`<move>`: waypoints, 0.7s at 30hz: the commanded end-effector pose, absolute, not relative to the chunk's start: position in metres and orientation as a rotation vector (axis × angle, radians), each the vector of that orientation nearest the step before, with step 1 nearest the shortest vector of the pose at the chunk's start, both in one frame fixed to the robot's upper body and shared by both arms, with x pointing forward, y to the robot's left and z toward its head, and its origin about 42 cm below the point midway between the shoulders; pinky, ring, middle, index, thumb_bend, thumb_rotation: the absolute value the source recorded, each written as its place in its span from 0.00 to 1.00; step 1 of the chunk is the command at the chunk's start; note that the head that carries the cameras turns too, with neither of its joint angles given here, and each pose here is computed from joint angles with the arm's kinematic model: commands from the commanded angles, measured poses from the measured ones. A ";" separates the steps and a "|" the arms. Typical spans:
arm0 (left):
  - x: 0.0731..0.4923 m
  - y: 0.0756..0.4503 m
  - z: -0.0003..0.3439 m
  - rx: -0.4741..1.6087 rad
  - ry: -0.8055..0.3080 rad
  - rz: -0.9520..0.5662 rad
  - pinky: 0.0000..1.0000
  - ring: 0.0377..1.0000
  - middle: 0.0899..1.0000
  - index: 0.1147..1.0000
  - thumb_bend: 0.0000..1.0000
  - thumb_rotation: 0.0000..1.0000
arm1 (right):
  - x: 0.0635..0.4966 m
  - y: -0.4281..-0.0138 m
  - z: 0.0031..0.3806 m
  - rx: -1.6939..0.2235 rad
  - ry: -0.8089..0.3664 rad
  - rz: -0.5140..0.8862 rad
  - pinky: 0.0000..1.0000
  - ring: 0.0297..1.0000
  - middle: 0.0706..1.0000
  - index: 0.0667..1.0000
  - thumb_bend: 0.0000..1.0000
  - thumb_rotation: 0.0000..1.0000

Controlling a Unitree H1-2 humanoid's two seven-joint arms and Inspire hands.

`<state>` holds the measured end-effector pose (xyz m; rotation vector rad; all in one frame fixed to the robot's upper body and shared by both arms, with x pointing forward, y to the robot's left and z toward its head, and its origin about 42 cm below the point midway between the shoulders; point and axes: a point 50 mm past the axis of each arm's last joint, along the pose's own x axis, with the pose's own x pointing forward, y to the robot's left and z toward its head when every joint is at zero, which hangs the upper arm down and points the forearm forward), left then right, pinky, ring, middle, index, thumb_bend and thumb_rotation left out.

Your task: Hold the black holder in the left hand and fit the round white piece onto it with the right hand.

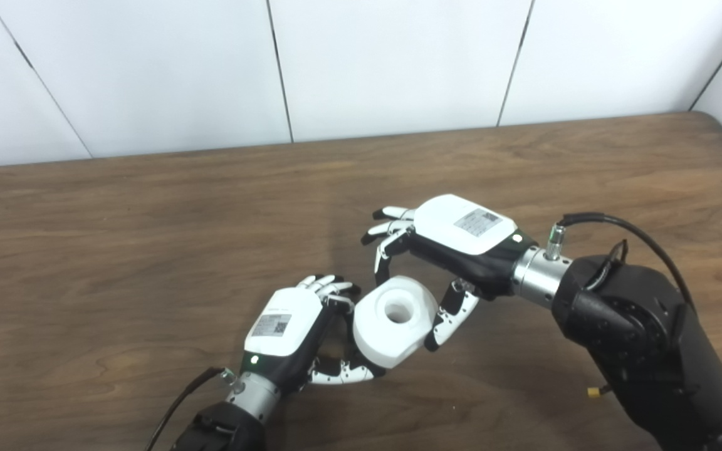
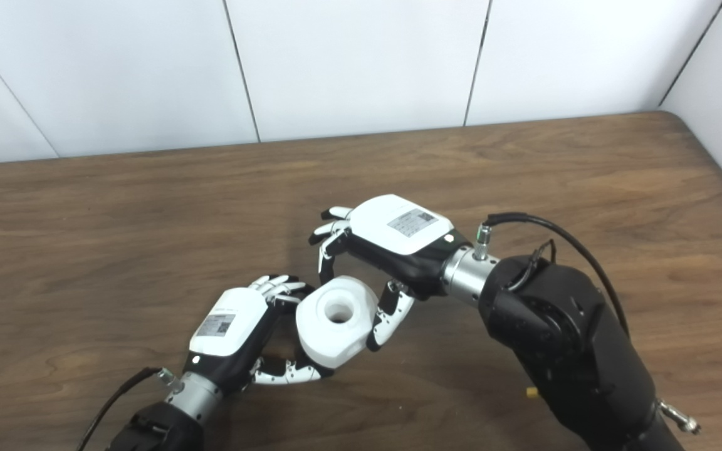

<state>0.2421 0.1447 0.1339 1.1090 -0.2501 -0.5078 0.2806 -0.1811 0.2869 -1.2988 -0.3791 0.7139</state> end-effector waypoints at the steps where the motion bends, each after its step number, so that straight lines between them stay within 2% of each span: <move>1: 0.232 0.138 0.116 1.139 -0.161 -0.611 0.92 0.88 0.79 0.42 0.51 0.06 | 0.282 -0.181 0.297 -1.314 -0.432 0.673 0.88 0.95 0.85 0.45 0.52 0.14; 21: 0.232 0.136 0.117 1.137 -0.174 -0.605 0.92 0.88 0.79 0.42 0.51 0.06 | 0.281 -0.176 0.292 -1.326 -0.447 0.663 0.88 0.95 0.85 0.45 0.52 0.14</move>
